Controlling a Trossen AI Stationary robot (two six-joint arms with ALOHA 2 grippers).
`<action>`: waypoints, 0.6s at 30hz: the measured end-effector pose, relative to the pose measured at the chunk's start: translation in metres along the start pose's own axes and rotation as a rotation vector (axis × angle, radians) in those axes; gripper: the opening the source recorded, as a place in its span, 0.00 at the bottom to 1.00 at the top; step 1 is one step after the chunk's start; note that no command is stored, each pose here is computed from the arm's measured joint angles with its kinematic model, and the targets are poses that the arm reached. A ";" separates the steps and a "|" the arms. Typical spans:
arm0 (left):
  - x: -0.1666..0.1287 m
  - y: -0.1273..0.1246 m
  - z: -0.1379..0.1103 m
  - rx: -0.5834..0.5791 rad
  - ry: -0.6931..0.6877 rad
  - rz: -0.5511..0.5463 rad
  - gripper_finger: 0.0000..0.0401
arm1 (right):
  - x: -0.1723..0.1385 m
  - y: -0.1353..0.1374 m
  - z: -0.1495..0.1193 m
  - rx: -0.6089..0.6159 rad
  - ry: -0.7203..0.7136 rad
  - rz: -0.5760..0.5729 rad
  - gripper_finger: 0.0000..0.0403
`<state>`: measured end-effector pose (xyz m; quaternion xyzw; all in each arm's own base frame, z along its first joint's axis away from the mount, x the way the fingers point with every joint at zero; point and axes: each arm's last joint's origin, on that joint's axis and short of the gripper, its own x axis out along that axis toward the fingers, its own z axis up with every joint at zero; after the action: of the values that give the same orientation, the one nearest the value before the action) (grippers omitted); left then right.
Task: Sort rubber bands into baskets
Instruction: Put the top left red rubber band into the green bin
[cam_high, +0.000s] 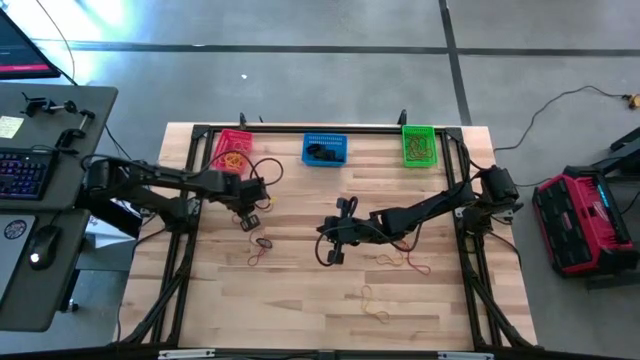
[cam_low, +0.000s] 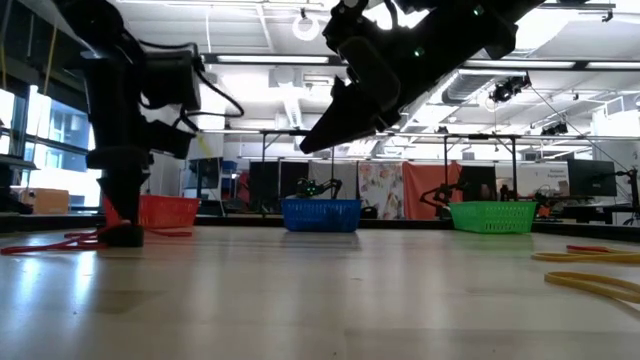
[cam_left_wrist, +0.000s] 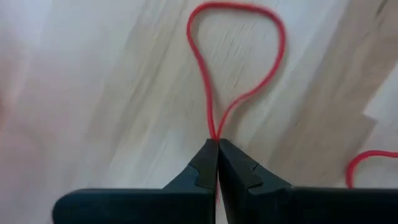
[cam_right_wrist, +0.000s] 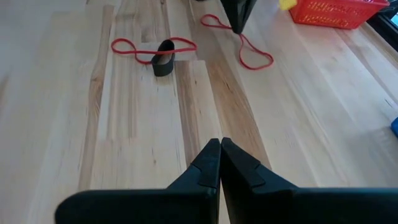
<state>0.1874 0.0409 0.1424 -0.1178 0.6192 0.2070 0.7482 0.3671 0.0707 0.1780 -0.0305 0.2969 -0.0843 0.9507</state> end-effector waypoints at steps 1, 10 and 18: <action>-0.002 -0.001 0.000 0.005 -0.015 -0.002 0.00 | 0.000 0.000 0.000 -0.001 0.002 0.000 0.00; -0.031 -0.012 0.003 0.042 -0.262 -0.049 0.00 | 0.000 0.000 0.002 0.042 -0.018 -0.008 0.00; -0.056 -0.031 0.012 0.121 -0.540 -0.151 0.00 | 0.000 0.000 0.009 0.069 -0.090 -0.009 0.12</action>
<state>0.2042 0.0095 0.1967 -0.0595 0.3983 0.1373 0.9050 0.3720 0.0712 0.1856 -0.0031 0.2506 -0.0973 0.9632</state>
